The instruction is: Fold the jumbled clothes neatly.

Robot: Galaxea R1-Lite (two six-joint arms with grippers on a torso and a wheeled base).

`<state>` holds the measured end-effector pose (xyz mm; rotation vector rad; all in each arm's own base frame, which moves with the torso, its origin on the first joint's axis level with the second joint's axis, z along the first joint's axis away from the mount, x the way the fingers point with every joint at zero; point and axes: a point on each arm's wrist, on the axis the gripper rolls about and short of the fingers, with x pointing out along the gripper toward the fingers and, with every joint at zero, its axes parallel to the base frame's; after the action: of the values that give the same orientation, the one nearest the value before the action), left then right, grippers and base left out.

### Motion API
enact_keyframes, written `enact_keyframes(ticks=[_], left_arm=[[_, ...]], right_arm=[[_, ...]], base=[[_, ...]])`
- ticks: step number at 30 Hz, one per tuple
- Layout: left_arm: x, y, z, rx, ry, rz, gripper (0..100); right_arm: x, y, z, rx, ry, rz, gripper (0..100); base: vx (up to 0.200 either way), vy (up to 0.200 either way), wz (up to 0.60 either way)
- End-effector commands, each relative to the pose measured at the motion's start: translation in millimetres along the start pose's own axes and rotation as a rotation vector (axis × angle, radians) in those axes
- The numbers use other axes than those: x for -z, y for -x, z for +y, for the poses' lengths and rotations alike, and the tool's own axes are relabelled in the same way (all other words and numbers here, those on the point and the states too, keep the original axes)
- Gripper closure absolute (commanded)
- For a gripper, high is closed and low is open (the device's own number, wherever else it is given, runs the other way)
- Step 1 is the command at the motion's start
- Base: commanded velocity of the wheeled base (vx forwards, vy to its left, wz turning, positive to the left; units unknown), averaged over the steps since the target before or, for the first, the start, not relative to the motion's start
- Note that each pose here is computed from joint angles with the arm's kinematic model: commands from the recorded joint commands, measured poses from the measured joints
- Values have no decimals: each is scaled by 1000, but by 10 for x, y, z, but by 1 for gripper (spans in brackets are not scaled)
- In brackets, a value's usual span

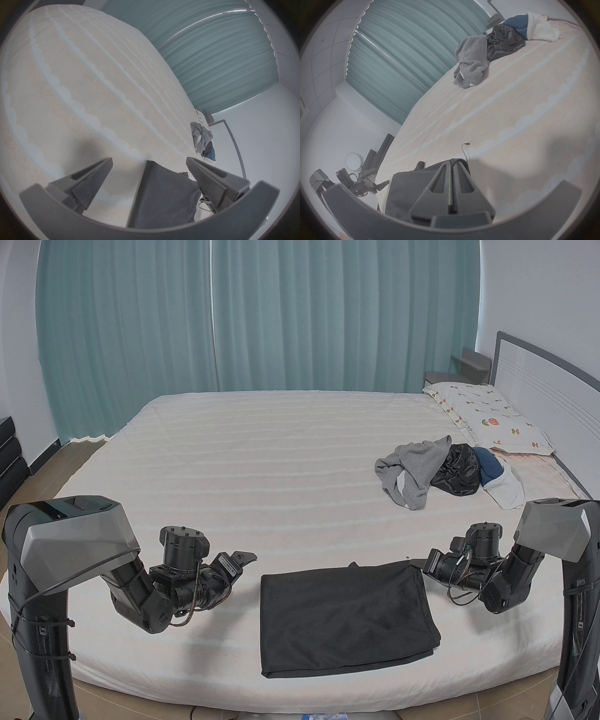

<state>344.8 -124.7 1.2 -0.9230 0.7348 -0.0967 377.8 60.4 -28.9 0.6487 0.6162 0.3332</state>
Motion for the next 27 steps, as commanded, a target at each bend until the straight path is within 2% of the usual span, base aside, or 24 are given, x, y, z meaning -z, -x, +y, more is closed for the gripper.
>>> enact_keyframes(ticks=[1, 22, 27], left_arm=[[3, -8, 8, -2, 1, 1, 0], [7, -8, 4, 0, 0, 1, 0], [13, -9, 2, -1, -1, 3, 0]], right_arm=[[5, -4, -18, 3, -2, 1, 100], [53, -81, -114, 29, -16, 19, 100], [50, -103, -91, 45, -9, -1, 100]], base=[[0, 0, 0], [0, 0, 0], [0, 0, 0]])
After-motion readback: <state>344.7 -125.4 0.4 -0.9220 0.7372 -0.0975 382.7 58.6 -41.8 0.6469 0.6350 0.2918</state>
